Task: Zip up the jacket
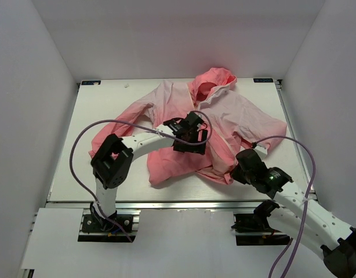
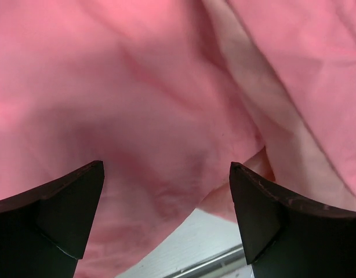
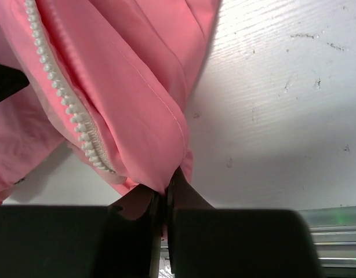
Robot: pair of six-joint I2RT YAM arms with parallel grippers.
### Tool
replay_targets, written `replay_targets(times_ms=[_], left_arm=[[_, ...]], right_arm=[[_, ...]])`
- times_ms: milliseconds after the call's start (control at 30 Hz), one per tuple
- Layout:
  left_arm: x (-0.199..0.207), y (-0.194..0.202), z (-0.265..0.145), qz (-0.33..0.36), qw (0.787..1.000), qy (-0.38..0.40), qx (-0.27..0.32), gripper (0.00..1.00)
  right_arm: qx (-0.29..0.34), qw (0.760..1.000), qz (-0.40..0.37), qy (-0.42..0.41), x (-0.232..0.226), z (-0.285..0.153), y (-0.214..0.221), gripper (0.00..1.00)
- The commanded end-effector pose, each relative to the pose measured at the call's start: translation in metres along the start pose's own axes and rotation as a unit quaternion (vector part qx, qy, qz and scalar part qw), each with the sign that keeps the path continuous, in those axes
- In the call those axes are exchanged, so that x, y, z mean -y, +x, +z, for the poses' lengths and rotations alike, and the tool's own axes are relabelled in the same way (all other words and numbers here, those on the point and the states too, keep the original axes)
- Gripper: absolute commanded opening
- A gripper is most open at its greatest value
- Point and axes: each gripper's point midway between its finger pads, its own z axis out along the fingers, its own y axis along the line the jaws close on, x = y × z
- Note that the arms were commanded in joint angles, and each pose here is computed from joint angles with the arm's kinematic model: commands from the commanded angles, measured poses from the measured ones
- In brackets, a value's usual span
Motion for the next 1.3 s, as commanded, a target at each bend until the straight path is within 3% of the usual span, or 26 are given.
replay_targets(times_ms=[0, 367, 667, 1067, 1167, 1267], left_arm=[[0.009, -0.016, -0.006, 0.019, 0.999, -0.025, 0.024, 0.98], [0.034, 0.008, 0.037, 0.044, 0.998, -0.051, -0.009, 0.98], [0.07, 0.01, 0.033, 0.052, 0.999, 0.017, 0.001, 0.98], [0.025, 0.032, 0.066, 0.039, 0.992, -0.116, -0.026, 0.97], [0.002, 0.026, 0.068, 0.034, 0.984, -0.177, -0.009, 0.93], [-0.017, 0.028, 0.066, 0.019, 0.98, -0.198, -0.016, 0.69]], right_arm=[[0.023, 0.999, 0.026, -0.001, -0.001, 0.004, -0.007, 0.0], [0.021, 0.999, 0.019, -0.021, -0.006, 0.008, -0.004, 0.0], [0.02, 0.999, 0.02, -0.028, -0.005, 0.009, 0.0, 0.0], [0.044, 0.998, 0.034, -0.042, -0.004, 0.0, -0.008, 0.0], [0.049, 0.997, 0.035, -0.043, -0.004, -0.001, -0.01, 0.0], [0.053, 0.997, 0.038, -0.039, -0.001, -0.001, -0.01, 0.0]])
